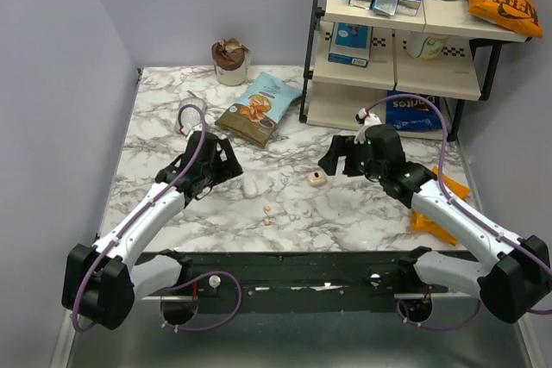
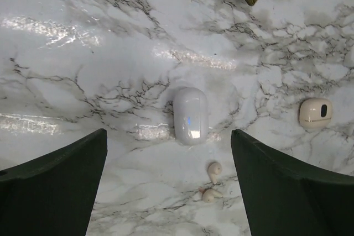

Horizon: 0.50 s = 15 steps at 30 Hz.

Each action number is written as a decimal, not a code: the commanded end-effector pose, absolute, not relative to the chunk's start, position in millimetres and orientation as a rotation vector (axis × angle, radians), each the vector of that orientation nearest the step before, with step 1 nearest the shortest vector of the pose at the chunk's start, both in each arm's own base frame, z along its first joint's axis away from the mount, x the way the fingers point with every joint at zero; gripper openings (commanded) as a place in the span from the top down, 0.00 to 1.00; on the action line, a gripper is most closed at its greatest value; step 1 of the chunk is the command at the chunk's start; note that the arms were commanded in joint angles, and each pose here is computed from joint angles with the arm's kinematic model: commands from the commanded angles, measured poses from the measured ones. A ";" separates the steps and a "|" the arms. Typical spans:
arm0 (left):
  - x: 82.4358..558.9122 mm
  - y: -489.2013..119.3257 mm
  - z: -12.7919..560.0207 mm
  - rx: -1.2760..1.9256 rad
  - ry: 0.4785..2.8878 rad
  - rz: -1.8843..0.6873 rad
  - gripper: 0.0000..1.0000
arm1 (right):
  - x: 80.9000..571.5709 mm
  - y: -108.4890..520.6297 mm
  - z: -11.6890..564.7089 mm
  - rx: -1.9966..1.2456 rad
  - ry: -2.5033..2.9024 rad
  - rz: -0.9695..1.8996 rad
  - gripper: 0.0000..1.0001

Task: Insert the wireless bluetooth earbuds into the charging case
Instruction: Adjust the charging case at the center of the board.

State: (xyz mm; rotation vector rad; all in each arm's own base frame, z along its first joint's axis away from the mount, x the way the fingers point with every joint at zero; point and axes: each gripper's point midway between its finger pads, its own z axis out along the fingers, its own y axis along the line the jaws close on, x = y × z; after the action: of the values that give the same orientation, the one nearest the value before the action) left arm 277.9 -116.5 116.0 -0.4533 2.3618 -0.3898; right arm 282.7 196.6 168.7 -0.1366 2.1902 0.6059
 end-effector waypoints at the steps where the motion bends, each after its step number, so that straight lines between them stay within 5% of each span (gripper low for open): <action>1: 275.0 -128.7 115.6 -0.334 2.378 -0.346 0.01 | 288.7 192.9 168.9 -0.035 2.194 0.578 0.00; 9: 263.5 -154.3 115.4 -0.099 2.412 -0.298 0.02 | 273.6 197.6 168.8 -0.160 2.156 0.642 0.00; 15: 262.1 -152.7 103.4 0.120 2.531 -0.117 0.12 | 260.0 204.2 155.4 -0.199 2.233 0.692 0.00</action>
State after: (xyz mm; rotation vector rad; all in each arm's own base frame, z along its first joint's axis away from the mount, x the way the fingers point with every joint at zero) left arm 264.8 -162.1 110.5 -0.0693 2.4581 -0.2876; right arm 274.7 196.3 164.8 -0.1343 2.1801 0.6347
